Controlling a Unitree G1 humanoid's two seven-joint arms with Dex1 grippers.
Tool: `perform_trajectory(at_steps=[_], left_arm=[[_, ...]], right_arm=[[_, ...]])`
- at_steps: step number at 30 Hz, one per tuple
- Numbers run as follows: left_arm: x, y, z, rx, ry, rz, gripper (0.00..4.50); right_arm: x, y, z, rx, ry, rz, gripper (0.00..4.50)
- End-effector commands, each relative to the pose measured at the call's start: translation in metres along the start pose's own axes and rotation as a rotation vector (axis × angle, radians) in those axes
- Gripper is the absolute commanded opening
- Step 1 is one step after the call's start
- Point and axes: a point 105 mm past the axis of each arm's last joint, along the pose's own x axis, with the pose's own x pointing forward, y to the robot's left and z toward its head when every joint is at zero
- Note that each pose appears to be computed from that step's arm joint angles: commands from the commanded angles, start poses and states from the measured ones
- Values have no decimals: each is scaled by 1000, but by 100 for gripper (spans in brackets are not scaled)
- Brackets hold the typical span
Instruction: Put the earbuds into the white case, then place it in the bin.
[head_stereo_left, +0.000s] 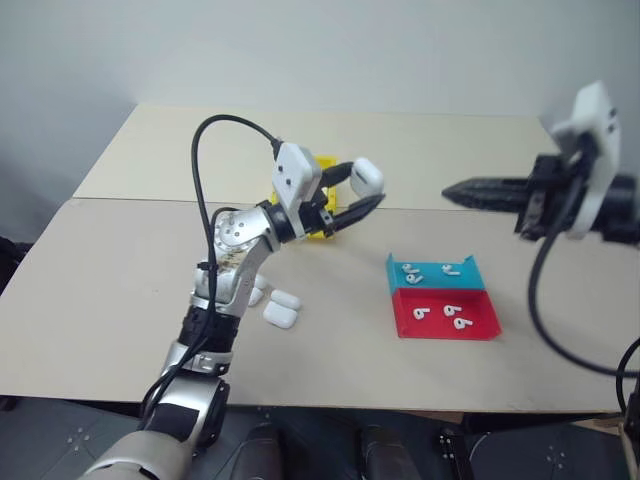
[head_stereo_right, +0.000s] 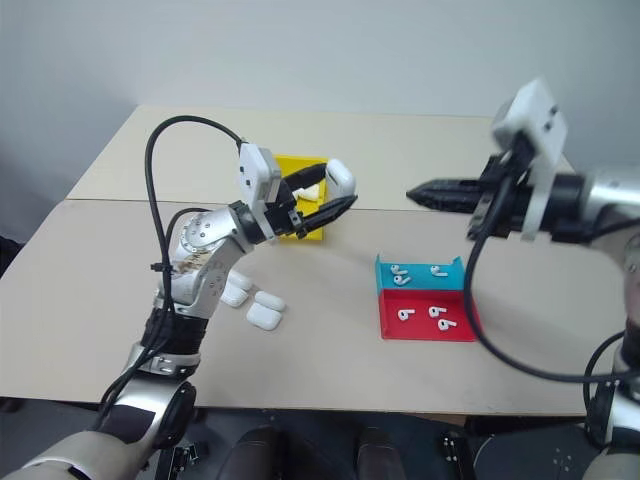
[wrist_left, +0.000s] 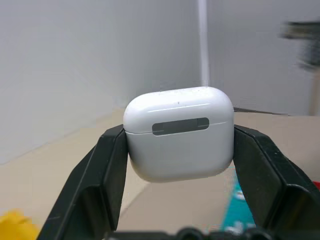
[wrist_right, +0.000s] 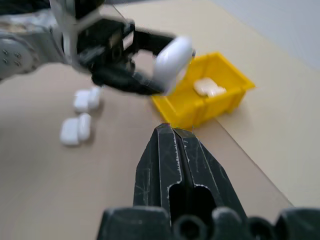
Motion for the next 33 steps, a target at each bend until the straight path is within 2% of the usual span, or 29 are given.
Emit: perform_trajectory(at_steps=[1, 6, 10, 17, 22, 27, 33], left_arm=[[12, 31, 4, 125, 13, 242, 286], [25, 58, -10, 143, 79, 419, 286], [32, 77, -26, 182, 171, 554, 286], [35, 78, -47, 181, 266, 566, 286], [27, 80, -54, 180, 291, 556, 449], [17, 88, -44, 160, 239, 532, 449], [-17, 80, -20, 95, 170, 305, 449]], right_arm=[[6, 11, 3, -15, -22, -61, 3], [12, 5, -3, -9, -29, -193, 3], [9, 8, -5, -7, -34, -229, 3], [3, 13, -4, -2, -39, -233, 3], [6, 15, -6, 6, -34, -224, 0], [8, 15, -5, 5, -46, -208, 0], [12, 16, -8, -39, -76, -212, 0]])
